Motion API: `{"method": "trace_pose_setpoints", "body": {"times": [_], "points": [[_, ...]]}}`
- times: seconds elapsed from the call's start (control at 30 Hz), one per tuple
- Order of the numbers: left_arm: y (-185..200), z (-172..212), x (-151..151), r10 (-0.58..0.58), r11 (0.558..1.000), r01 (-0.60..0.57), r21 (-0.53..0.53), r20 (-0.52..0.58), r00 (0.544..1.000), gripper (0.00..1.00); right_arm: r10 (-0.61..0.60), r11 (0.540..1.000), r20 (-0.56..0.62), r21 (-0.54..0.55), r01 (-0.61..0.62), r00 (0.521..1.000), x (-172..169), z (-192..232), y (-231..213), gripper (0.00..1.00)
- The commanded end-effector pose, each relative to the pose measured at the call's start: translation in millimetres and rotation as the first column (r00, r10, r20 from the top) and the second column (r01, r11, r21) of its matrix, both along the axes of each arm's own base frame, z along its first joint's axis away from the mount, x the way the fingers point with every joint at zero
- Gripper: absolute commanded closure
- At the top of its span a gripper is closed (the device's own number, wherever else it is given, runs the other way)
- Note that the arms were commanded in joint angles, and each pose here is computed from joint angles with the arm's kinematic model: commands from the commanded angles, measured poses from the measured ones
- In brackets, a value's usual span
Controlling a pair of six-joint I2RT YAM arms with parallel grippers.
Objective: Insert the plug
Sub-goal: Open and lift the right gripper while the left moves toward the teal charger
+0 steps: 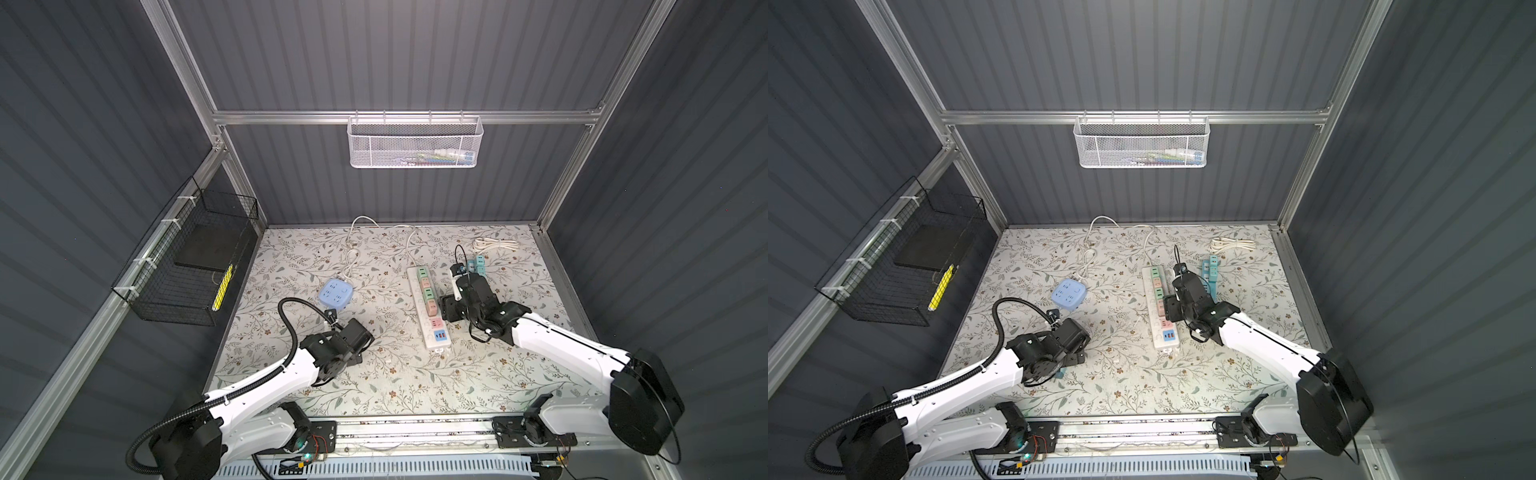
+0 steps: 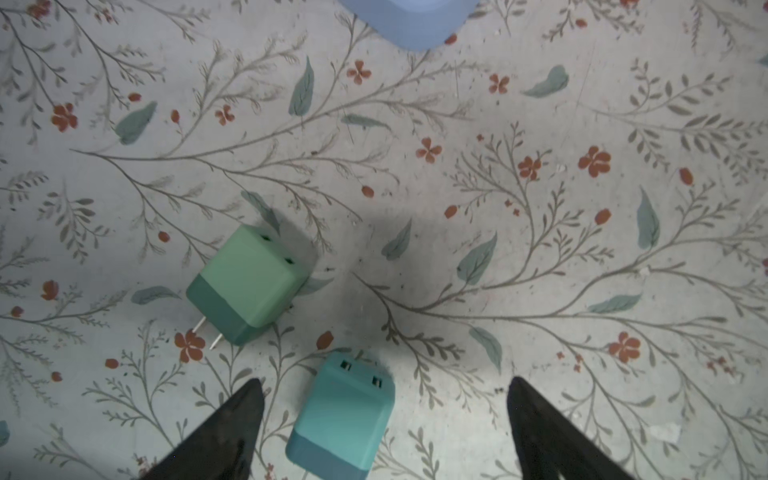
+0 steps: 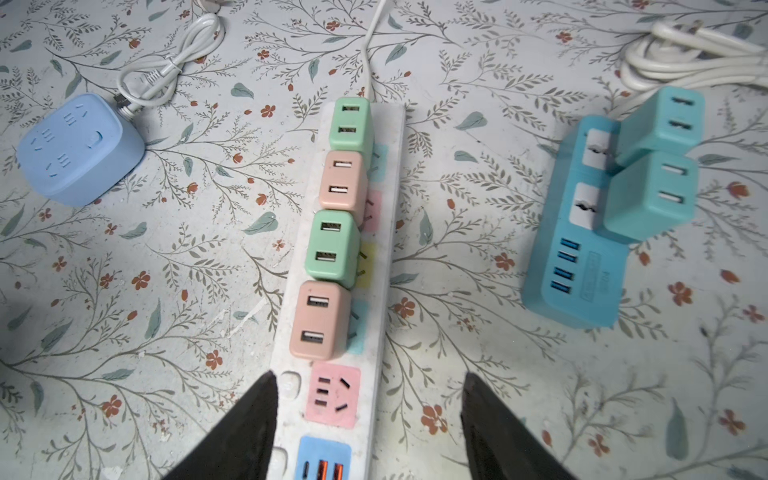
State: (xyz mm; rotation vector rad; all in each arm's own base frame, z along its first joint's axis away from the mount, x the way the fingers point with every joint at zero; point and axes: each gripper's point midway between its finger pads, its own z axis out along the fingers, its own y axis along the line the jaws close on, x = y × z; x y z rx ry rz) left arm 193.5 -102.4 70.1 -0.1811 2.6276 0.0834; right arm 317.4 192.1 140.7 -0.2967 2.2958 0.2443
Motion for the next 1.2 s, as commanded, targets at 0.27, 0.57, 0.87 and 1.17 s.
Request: {"method": "trace_pose_setpoints", "body": {"times": [0.27,0.57,0.87,1.17], "points": [[7,-33,-26,0.032,0.999,-0.037,-0.021,-0.187,0.982,0.13,-0.052,0.999,0.046,0.002,0.052,0.998,-1,1,-13,0.29],[7,-39,-26,0.044,0.999,-0.049,-0.019,-0.214,0.976,0.21,-0.044,0.999,0.039,0.002,0.044,0.998,-1,-2,-11,0.29],[-9,-45,-23,0.003,0.999,-0.015,-0.047,-0.257,0.966,0.33,-0.041,0.999,0.028,-0.008,0.041,0.999,0,-6,-10,0.29],[1,-48,-32,0.044,0.998,-0.055,-0.033,-0.267,0.963,0.39,-0.031,1.000,0.022,-0.005,0.031,0.999,-1,-7,-8,0.29]]}}
